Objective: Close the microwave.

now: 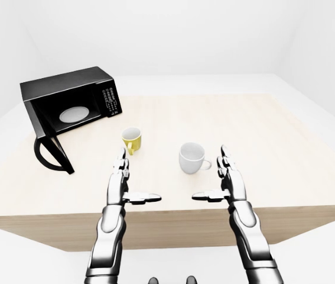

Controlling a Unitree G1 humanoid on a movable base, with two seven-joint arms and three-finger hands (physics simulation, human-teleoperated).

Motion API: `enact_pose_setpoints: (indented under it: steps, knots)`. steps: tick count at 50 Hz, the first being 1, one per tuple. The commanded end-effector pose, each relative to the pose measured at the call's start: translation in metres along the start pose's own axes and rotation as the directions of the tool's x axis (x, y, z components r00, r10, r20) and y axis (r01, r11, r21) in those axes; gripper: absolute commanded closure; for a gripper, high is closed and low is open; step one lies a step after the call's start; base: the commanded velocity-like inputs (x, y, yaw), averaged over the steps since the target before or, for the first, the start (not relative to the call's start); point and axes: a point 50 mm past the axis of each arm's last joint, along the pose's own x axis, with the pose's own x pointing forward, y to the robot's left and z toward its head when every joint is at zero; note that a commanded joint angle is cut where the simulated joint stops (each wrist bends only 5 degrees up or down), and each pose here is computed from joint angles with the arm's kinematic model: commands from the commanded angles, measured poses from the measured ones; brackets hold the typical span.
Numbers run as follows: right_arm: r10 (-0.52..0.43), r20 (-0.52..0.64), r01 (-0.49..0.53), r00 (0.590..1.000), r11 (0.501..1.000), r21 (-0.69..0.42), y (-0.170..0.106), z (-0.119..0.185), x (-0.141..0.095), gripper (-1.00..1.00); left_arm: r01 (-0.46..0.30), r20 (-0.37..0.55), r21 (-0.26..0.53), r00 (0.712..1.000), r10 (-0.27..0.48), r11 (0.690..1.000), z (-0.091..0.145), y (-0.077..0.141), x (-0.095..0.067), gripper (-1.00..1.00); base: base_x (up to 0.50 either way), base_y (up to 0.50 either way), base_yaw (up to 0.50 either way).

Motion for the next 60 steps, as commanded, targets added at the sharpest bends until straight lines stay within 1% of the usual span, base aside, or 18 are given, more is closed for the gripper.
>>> enact_pose_setpoints:
  steps: [1, 20, 27, 28, 29, 30, 31, 34, 35, 37, 38, 39, 42, 44, 45, 48, 49, 60]
  knots:
    - [-0.001, -0.013, 0.001, 1.0, 1.0, -0.01, -0.006, -0.004, 0.002, -1.0, 0.004, -0.002, 0.009, 1.0, -0.004, 1.0, -0.001, 0.005, -0.001, -1.0, 0.0, 0.0, 0.0]
    - [-0.001, -0.015, 0.001, 1.0, 1.0, -0.022, -0.003, -0.005, 0.0, -1.0, 0.006, 0.002, 0.011, 1.0, -0.006, 1.0, 0.003, 0.005, -0.003, -1.0, 0.0, 0.0, 0.0]
    - [-0.006, 0.001, 0.006, 1.0, 0.999, -0.035, -0.002, 0.005, -0.006, -1.0, 0.006, 0.035, 0.006, 0.999, -0.006, 1.0, 0.02, 0.006, -0.014, -1.0, 0.0, 0.0, 0.0]
    - [-0.009, 0.015, 0.01, 1.0, 0.999, -0.043, -0.002, 0.011, -0.011, -1.0, 0.003, 0.071, 0.007, 0.997, -0.004, 1.0, 0.028, 0.007, -0.018, -1.0, 0.0, 0.0, 0.0]
    - [-0.015, 0.036, 0.016, 0.999, 0.999, -0.048, -0.001, 0.02, -0.016, -1.0, 0.001, 0.13, 0.014, 0.991, -0.003, 1.0, 0.042, 0.008, -0.027, -1.0, 0.0, 0.0, 0.0]
    - [-0.015, 0.039, 0.017, 0.999, 0.999, -0.049, -0.001, 0.021, -0.017, -1.0, 0.001, 0.134, 0.015, 0.991, -0.003, 1.0, 0.043, 0.008, -0.027, -1.0, 0.0, 0.0, 0.0]
    - [-0.016, 0.089, 0.021, 0.996, 0.998, -0.059, -0.001, 0.033, -0.023, -1.0, -0.008, 0.204, 0.028, 0.979, 0.002, 1.0, 0.06, 0.009, -0.039, -1.0, 0.0, 0.0, 0.0]
    - [0.004, 0.171, 0.005, 0.985, 0.999, -0.053, 0.0, 0.053, -0.036, -1.0, -0.03, 0.307, 0.035, 0.952, 0.018, 0.999, 0.086, 0.013, -0.057, -1.0, 0.0, 0.0, 0.0]
    - [0.001, 0.225, 0.012, 0.974, 0.998, -0.058, 0.0, 0.066, -0.045, -1.0, -0.047, 0.365, 0.036, 0.93, 0.031, 0.998, 0.1, 0.016, -0.069, -1.0, 0.0, 0.0, 0.0]
    - [0.001, 0.229, 0.012, 0.974, 0.998, -0.058, 0.0, 0.067, -0.045, -1.0, -0.049, 0.37, 0.037, 0.929, 0.032, 0.998, 0.102, 0.016, -0.07, -1.0, 0.0, 0.0, 0.0]
    - [0.005, 0.334, 0.017, 0.943, 0.998, -0.064, 0.0, 0.093, -0.065, -1.0, -0.056, 0.439, 0.042, 0.898, 0.032, 0.998, 0.12, 0.017, -0.087, -1.0, 0.0, 0.0, 0.0]
    - [0.005, 0.386, 0.025, 0.922, 0.997, -0.072, 0.0, 0.107, -0.076, -1.0, -0.056, 0.476, 0.043, 0.879, 0.029, 0.998, 0.13, 0.018, -0.098, -1.0, 0.0, 0.0, 0.0]
    - [0.012, 0.456, 0.027, 0.89, 0.997, -0.079, 0.002, 0.126, -0.096, -1.0, -0.051, 0.527, 0.044, 0.85, 0.02, 0.998, 0.144, 0.019, -0.116, -1.0, 0.0, 0.0, 0.0]
    - [0.014, 0.49, 0.029, 0.872, 0.996, -0.082, 0.002, 0.136, -0.107, -1.0, -0.062, 0.504, 0.039, 0.863, 0.034, 0.997, 0.142, 0.022, -0.121, -1.0, 0.0, 0.0, 0.0]
    - [0.014, 0.51, 0.032, 0.86, 0.996, -0.081, 0.002, 0.142, -0.114, -1.0, -0.058, 0.476, 0.028, 0.878, 0.038, 0.998, 0.138, 0.024, -0.124, -1.0, 0.0, 0.0, 0.0]
    - [0.012, 0.503, 0.031, 0.864, 0.997, -0.076, 0.002, 0.142, -0.119, -1.0, -0.041, 0.411, 0.009, 0.911, 0.034, 0.999, 0.13, 0.026, -0.129, -1.0, 0.0, 0.0, 0.0]
    - [0.009, 0.501, 0.033, 0.865, 0.997, -0.076, 0.001, 0.142, -0.119, -1.0, -0.032, 0.401, 0.002, 0.915, 0.028, 0.999, 0.129, 0.026, -0.131, -1.0, 0.0, 0.0, 0.0]
    - [0.016, 0.51, 0.029, 0.86, 0.996, -0.08, 0.004, 0.143, -0.119, -1.0, -0.029, 0.392, 0.0, 0.919, 0.027, 1.0, 0.13, 0.025, -0.129, -1.0, 0.0, 0.0, 0.0]
